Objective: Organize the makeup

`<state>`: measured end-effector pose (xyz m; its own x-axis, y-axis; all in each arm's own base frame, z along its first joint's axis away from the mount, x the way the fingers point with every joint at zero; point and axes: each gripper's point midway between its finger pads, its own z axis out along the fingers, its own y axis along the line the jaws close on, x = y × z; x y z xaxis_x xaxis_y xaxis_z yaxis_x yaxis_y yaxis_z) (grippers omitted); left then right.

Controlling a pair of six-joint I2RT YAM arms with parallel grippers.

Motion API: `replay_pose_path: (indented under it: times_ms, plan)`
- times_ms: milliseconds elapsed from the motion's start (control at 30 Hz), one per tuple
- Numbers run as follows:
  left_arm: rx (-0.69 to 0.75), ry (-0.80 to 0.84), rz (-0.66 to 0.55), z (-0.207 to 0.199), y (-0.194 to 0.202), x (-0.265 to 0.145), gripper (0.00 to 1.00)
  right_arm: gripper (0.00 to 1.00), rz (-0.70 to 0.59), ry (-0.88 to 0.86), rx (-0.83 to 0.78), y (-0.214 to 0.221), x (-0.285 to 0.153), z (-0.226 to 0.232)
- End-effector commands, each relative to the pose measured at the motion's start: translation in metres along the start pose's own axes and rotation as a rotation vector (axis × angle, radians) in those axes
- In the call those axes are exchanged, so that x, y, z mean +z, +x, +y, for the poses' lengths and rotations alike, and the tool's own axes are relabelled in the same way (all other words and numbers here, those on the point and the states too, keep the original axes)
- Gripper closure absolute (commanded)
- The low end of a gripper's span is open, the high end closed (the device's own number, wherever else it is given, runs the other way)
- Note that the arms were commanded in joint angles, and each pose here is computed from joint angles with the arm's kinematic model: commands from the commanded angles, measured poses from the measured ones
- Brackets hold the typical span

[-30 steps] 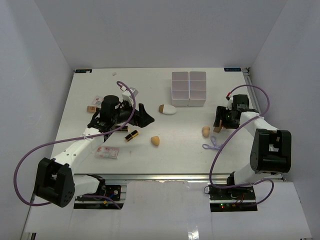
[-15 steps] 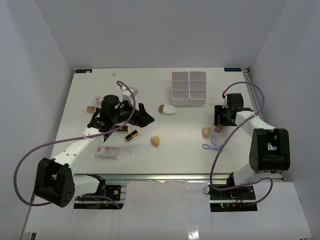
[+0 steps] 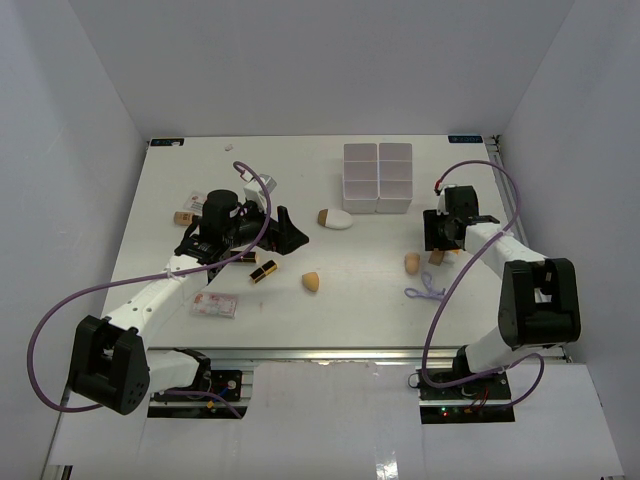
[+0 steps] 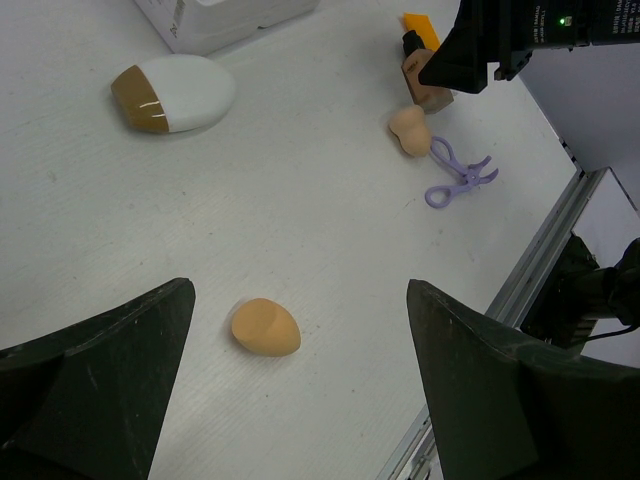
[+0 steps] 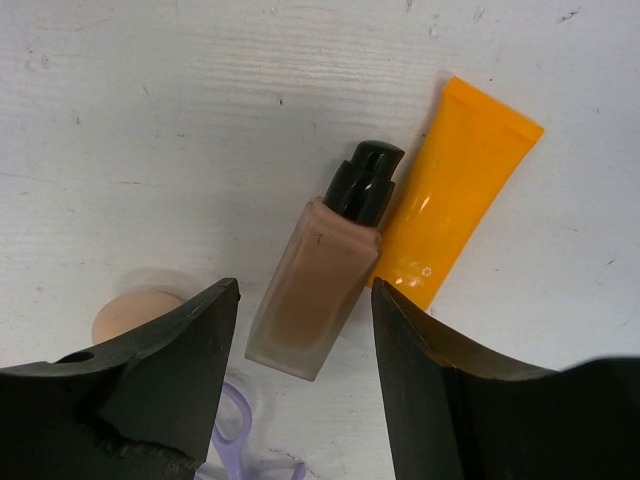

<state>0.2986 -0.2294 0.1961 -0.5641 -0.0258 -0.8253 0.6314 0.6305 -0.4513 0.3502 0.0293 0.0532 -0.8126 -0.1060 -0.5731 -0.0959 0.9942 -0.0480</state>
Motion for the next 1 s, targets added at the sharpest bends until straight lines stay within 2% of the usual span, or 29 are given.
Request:
replay_pose_path:
  times_ms: [0, 267, 433, 567, 667, 800, 967]
  plan:
    - [0.027, 0.026, -0.036, -0.01, -0.018, -0.003, 0.02, 0.4, -0.006, 0.028, 0.002, 0.001, 0.005, -0.004]
    - [0.024, 0.025, -0.032, -0.009, -0.016, -0.003, 0.02, 0.42, 0.033, 0.017, 0.002, 0.01, 0.015, -0.002]
    - [0.024, 0.027, -0.031, -0.009, -0.016, -0.002, 0.02, 0.58, 0.036, 0.008, -0.002, 0.009, 0.017, 0.0]
    - [0.024, 0.029, -0.029, -0.009, -0.016, -0.002, 0.02, 0.78, 0.007, -0.011, -0.027, 0.003, 0.01, 0.002]
    - [0.024, 0.029, -0.029, -0.009, -0.015, -0.002, 0.02, 0.92, -0.066, -0.04, -0.074, -0.015, -0.006, 0.004]
    - [0.022, 0.035, -0.023, -0.009, -0.014, 0.0, 0.02, 0.92, -0.213, -0.103, -0.211, -0.052, -0.039, 0.012]
    - [0.025, 0.021, -0.018, -0.005, -0.012, 0.001, 0.02, 0.92, -0.422, -0.308, -0.468, -0.094, -0.087, 0.047]
